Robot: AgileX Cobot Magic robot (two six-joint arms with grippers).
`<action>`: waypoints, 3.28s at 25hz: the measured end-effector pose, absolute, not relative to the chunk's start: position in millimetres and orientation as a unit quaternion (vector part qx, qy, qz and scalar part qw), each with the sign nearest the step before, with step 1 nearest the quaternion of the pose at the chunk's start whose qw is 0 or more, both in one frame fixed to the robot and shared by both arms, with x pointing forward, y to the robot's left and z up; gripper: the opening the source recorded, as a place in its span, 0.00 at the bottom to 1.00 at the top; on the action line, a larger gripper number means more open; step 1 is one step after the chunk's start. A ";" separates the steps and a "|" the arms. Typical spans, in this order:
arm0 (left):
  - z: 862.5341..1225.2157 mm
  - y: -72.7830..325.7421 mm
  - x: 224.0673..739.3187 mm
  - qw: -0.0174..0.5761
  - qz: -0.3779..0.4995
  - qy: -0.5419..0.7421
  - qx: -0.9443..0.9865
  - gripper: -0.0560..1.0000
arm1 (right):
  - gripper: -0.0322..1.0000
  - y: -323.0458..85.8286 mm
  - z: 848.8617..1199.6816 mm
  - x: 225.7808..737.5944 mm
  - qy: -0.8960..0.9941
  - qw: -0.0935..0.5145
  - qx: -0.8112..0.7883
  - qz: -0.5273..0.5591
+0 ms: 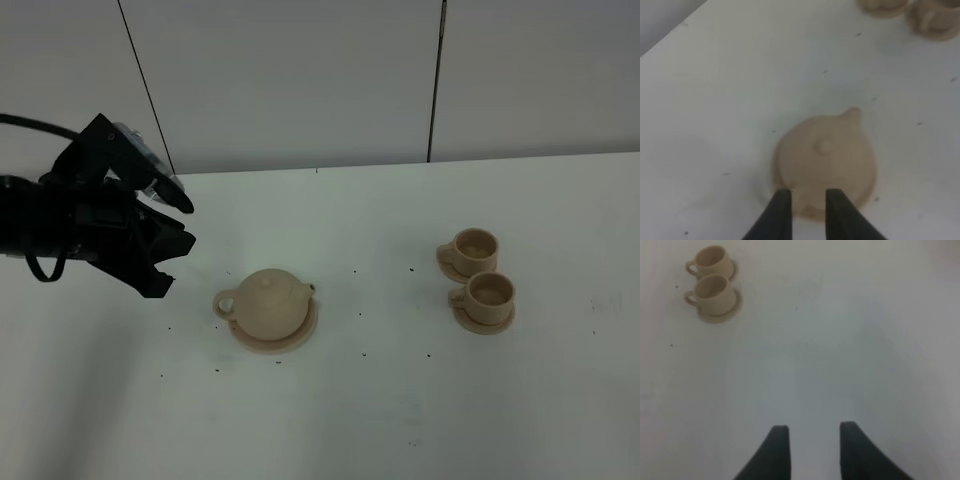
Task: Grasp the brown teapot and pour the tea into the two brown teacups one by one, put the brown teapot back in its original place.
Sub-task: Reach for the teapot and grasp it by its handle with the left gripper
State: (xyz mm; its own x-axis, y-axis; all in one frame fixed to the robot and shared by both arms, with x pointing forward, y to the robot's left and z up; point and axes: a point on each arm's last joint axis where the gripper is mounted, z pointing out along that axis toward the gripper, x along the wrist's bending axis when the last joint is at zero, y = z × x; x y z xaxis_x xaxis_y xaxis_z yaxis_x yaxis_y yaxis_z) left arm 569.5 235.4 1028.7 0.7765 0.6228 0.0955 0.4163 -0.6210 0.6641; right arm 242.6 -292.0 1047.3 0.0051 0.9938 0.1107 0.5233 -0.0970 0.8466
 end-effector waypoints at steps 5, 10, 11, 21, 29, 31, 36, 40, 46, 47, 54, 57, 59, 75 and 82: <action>1022.5 234.0 597.5 0.283 0.103 0.287 0.909 0.28 | 0.26 -292.0 1047.4 242.7 0.595 0.311 0.637 0.378; 1015.6 234.6 613.6 0.243 0.034 0.310 0.919 0.28 | 0.26 -291.9 1047.4 242.7 0.595 0.311 0.637 0.379; 1017.3 234.7 615.1 0.239 0.028 0.310 0.920 0.28 | 0.26 -291.9 1047.4 242.7 0.595 0.311 0.637 0.379; 1026.4 192.3 619.4 0.209 0.028 0.247 0.946 0.28 | 0.26 -292.0 1047.5 242.7 0.595 0.311 0.637 0.379; 1016.2 173.2 620.8 0.158 0.036 0.197 0.967 0.28 | 0.26 -292.0 1047.5 242.7 0.595 0.311 0.637 0.379; 1016.0 173.9 620.7 0.153 0.037 0.196 0.968 0.28 | 0.26 -292.0 1047.5 242.7 0.595 0.311 0.637 0.379; 1015.8 174.5 620.9 0.150 0.039 0.194 0.969 0.28 | 0.26 -292.0 1047.5 242.7 0.595 0.311 0.637 0.379; 1015.6 175.3 621.0 0.146 0.041 0.191 0.970 0.28 | 0.26 -292.0 1047.5 242.7 0.595 0.311 0.637 0.379; 1013.9 185.7 623.3 0.088 0.067 0.152 0.982 0.28 | 0.26 -292.0 1047.5 242.7 0.595 0.311 0.637 0.379; 1013.8 187.1 623.8 0.081 0.071 0.148 0.983 0.28 | 0.26 -292.0 1047.5 242.7 0.595 0.311 0.637 0.379; 1012.8 189.9 625.3 0.065 0.080 0.142 0.985 0.28 | 0.26 -292.0 1047.5 242.7 0.595 0.311 0.637 0.379; 1007.1 190.6 627.1 0.056 0.075 0.139 0.986 0.31 | 0.26 -292.0 1047.5 242.7 0.595 0.311 0.637 0.379; 1001.9 190.4 628.4 0.052 0.069 0.139 0.986 0.35 | 0.26 -291.9 1047.5 242.7 0.595 0.311 0.637 0.379; 950.9 187.7 645.0 0.034 0.050 0.146 0.987 0.42 | 0.26 -291.9 1047.5 242.7 0.595 0.311 0.637 0.379; 953.3 188.6 646.2 0.001 0.063 0.122 0.990 0.42 | 0.26 -291.9 1047.5 242.7 0.595 0.311 0.637 0.379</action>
State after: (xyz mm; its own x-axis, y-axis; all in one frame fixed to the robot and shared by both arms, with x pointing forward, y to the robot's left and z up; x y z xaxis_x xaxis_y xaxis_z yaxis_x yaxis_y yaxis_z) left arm 646.2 188.6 953.3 0.9621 0.2422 0.1251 0.2418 -0.9702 0.0181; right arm 242.7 -291.9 1047.5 0.0048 0.9937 0.1122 0.5217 -0.0982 0.8475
